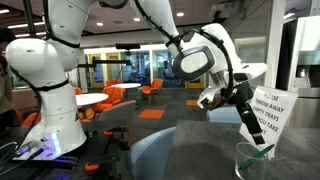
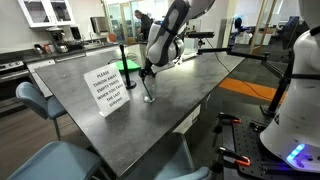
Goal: Put the pen in the cup
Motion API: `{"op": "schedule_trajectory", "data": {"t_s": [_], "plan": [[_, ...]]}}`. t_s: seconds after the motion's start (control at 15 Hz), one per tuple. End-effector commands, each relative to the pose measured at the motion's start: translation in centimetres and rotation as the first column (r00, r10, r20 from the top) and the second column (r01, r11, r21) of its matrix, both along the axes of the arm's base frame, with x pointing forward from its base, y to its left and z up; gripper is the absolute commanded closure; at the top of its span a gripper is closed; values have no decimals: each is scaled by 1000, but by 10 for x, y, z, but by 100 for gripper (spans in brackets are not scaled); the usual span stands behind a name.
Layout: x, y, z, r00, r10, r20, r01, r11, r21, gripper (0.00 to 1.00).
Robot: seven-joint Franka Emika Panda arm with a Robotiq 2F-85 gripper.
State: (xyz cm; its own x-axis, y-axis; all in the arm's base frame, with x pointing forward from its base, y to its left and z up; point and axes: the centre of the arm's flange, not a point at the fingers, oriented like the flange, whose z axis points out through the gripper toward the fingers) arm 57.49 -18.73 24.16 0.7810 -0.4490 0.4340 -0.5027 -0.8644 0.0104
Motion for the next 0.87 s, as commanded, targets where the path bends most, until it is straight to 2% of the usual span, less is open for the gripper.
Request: {"op": "schedule_trajectory", "data": {"t_s": [0.0, 0.27, 0.47, 0.8], "plan": [[-12, -4, 34, 988, 36, -149, -26, 997, 70, 0], [-19, -16, 53, 965, 48, -258, -38, 998, 45, 0], [-23, -21, 58, 947, 84, -311, -73, 996, 48, 0], [-25, -15, 59, 936, 115, -332, -97, 993, 70, 0]]}}
